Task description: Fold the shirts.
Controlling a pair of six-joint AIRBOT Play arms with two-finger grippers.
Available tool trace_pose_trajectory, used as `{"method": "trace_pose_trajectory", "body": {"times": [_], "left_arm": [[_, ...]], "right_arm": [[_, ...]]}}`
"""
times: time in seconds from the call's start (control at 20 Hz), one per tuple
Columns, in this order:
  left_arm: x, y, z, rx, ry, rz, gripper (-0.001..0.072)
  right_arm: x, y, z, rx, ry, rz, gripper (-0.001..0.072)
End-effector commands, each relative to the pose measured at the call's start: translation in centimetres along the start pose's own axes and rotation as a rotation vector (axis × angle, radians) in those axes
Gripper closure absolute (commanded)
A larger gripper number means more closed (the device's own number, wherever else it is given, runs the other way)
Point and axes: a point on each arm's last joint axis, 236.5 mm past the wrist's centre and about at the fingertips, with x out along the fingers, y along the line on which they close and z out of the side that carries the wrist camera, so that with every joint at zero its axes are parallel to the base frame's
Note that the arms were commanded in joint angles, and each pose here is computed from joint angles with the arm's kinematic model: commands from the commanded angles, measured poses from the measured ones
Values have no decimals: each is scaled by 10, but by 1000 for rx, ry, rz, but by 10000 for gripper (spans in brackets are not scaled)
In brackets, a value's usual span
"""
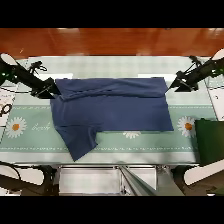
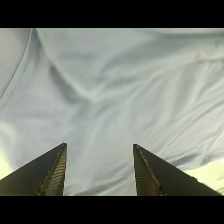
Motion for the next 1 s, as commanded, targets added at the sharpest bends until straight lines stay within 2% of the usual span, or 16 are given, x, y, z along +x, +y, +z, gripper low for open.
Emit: {"method": "trace_pose_trajectory", "body": {"times": [0.0, 0.1, 0.25, 0.35, 0.45, 0.7, 0.95], "left_arm": [[-36, 17, -7, -28, -139, 31, 203], [-54, 51, -25, -147, -237, 21, 203], [-52, 66, -64, -360, -354, -171, 203], [-34, 78, -98, -467, -355, -220, 203], [-22, 91, -127, -504, -309, -195, 203], [32, 81, -164, -565, -174, -198, 203], [74, 58, -176, -492, -86, -182, 203]], "right_arm": [[-38, -18, -21, 21, -120, -62, 296], [-35, -34, -55, 59, -142, -43, 296], [-20, -34, -101, 106, -253, 107, 296], [-10, -39, -131, 145, -293, 137, 296], [3, -45, -157, 158, -269, 119, 296], [5, -30, -163, 179, -283, 181, 296], [5, -29, -165, 178, -277, 183, 296]]}}
